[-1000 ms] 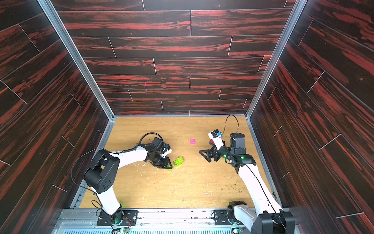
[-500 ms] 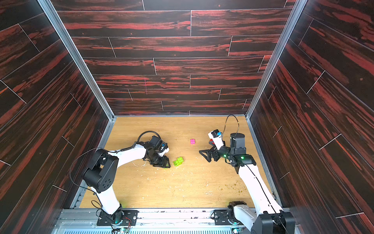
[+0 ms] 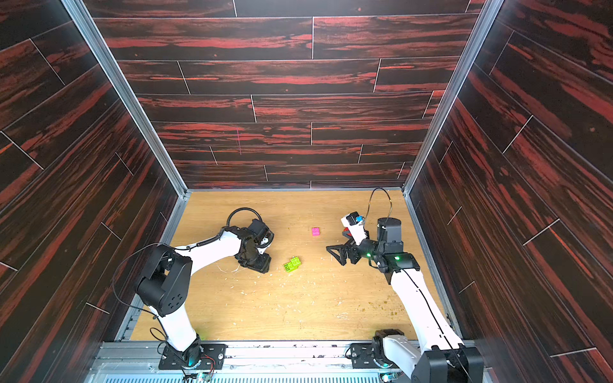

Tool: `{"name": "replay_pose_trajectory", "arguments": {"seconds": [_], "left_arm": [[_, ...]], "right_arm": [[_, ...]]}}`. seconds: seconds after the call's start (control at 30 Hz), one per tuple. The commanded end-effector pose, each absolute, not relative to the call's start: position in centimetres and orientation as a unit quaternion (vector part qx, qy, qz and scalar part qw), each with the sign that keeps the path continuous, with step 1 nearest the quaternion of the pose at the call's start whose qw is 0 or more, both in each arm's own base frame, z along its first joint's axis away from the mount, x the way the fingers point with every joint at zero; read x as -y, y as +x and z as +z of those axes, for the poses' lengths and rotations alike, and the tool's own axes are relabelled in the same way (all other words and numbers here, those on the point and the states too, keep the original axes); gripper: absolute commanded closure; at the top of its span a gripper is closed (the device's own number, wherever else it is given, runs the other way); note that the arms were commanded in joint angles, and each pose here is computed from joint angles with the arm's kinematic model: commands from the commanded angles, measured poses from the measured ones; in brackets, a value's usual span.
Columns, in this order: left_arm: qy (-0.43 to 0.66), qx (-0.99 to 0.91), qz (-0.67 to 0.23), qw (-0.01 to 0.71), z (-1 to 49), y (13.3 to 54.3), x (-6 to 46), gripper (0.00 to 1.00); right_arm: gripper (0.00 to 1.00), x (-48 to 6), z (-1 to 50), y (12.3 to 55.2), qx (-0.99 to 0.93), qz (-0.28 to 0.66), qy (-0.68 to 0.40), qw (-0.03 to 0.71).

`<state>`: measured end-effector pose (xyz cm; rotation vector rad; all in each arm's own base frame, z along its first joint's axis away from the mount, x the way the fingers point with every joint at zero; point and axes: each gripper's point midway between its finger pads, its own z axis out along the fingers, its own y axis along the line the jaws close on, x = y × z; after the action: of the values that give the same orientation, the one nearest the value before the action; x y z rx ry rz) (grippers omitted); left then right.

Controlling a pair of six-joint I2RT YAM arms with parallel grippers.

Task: Assemble the letter s with lego
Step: Adjust the lego brick at the center of the board.

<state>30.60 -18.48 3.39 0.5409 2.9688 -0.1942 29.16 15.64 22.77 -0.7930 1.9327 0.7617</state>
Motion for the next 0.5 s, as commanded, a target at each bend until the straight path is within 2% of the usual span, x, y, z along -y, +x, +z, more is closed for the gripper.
{"name": "replay_pose_trajectory", "arguments": {"seconds": [0.0, 0.1, 0.33, 0.47], "left_arm": [[0.181, -0.981, -0.035, 0.063, 4.1, 31.2, 17.4, 0.49], [0.180, -0.981, -0.026, 0.064, 4.5, 31.3, 17.1, 0.62], [0.190, -0.980, -0.020, 0.059, 5.1, 31.2, 16.9, 0.80], [0.180, -0.976, -0.109, 0.059, 6.6, 30.8, 20.2, 0.83]], "right_arm": [[0.02, -15.7, 22.7, 29.2, -0.777, 0.312, -0.321, 0.442], [0.02, -15.6, 22.6, 29.1, -0.778, 0.310, -0.321, 0.442], [0.02, -15.7, 22.6, 29.1, -0.777, 0.310, -0.320, 0.445], [0.02, -15.6, 22.6, 29.1, -0.777, 0.308, -0.320, 0.446]]}}
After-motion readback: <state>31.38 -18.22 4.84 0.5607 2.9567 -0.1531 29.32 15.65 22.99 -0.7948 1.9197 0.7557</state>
